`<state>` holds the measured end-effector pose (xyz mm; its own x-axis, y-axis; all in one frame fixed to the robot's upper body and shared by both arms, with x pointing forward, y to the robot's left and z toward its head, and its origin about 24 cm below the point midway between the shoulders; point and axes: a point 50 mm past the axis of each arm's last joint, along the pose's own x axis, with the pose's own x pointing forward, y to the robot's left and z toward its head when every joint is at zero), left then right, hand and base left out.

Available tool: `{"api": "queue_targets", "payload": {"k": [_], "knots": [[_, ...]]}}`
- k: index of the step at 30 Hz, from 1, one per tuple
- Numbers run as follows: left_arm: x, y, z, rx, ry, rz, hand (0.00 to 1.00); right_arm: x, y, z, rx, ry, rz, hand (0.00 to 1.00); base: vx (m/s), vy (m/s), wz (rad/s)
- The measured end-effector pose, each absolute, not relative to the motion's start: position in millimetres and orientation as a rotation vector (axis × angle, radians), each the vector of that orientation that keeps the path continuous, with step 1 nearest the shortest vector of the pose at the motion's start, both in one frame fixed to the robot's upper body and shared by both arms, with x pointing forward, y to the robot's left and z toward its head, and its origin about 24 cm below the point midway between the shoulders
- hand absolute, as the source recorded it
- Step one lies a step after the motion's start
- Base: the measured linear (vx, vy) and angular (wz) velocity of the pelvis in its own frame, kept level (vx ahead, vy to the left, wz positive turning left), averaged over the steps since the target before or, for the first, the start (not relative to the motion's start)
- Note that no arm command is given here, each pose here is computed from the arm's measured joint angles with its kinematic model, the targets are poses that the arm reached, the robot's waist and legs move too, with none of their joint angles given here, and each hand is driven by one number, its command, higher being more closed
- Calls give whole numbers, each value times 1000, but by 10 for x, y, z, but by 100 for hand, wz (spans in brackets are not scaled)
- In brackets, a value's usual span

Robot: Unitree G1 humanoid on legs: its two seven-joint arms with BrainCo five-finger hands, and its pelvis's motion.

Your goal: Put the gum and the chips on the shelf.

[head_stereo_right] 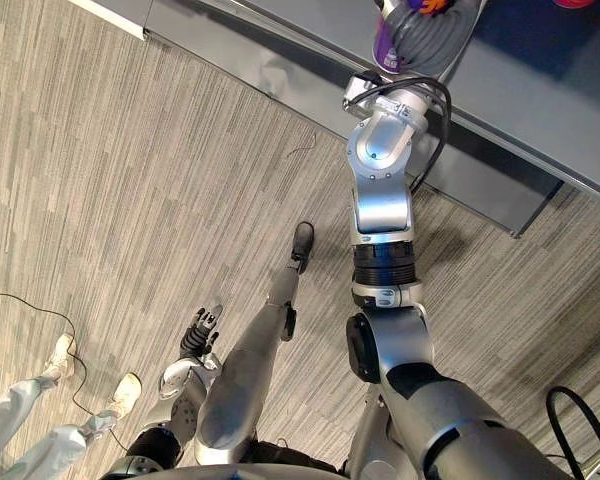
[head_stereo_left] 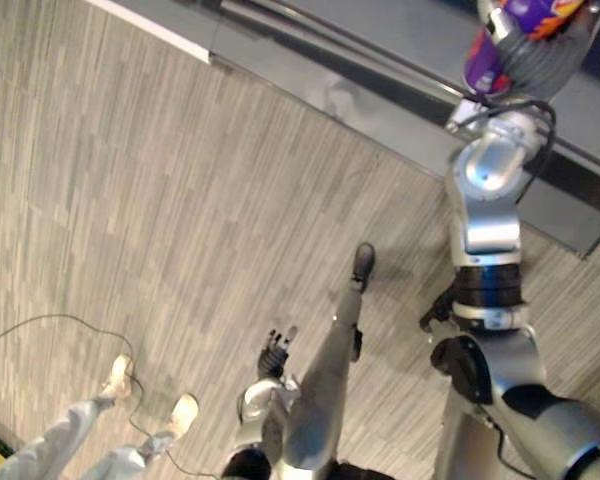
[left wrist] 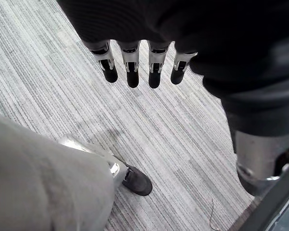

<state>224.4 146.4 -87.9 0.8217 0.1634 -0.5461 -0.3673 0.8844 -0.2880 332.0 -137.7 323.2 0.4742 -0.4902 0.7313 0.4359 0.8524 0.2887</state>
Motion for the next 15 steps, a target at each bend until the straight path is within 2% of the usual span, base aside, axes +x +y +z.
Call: {"api": "queue_targets", "payload": {"k": [7,15], "knots": [[2250,1465,-871,-397,529,291,0,3273,-1434,3436,51,-981,-591,100,10,-37,0],[2254,1482,-866,-402,523,300,0,3197,-1320,3586,10,-1060,-571,100,7,-34,-6]]}}
